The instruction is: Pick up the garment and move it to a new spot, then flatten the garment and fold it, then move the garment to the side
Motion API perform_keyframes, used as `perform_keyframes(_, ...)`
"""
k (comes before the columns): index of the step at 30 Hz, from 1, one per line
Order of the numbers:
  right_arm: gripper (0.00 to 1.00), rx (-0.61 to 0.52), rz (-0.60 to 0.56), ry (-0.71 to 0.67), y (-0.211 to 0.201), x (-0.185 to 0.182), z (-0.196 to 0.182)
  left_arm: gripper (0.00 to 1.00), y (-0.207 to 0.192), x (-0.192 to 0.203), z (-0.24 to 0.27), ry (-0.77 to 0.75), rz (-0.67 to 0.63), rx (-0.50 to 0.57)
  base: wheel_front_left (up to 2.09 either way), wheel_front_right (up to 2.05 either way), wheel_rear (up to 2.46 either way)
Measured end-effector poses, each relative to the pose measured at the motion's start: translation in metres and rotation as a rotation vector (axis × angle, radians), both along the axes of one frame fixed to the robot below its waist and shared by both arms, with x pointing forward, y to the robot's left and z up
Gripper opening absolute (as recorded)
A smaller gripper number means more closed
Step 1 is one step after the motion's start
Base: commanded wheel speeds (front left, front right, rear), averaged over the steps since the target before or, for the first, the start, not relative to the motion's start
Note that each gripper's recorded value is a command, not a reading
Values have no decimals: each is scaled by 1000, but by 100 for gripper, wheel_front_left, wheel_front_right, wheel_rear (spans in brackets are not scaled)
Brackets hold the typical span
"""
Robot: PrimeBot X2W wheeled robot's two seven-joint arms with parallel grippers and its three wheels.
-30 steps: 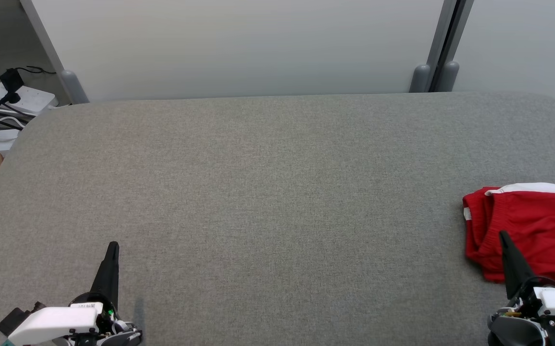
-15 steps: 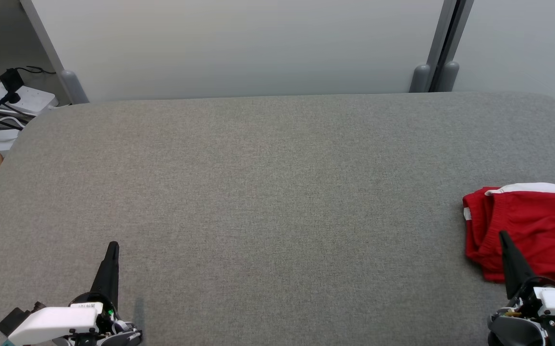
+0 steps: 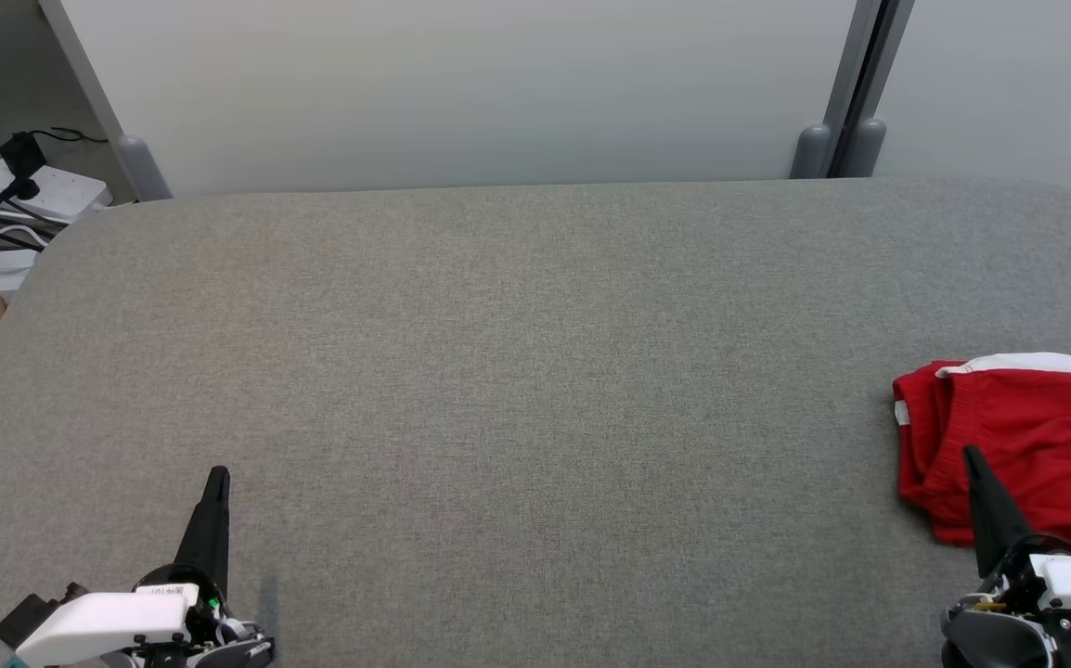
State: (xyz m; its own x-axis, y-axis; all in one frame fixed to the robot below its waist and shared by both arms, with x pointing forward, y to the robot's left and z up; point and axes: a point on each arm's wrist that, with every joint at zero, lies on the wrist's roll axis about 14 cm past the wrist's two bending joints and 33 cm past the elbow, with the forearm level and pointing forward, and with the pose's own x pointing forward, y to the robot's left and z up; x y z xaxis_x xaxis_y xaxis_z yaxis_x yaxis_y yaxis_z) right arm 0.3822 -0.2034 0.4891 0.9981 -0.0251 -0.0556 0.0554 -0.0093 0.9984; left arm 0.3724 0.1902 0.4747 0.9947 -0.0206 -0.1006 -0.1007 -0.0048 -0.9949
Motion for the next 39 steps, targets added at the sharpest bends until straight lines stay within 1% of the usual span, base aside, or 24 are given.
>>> perform_keyframes(39, 0, 0, 0, 0, 0, 0, 0, 0, 0, 0, 0, 0, 0, 0, 0, 0, 0)
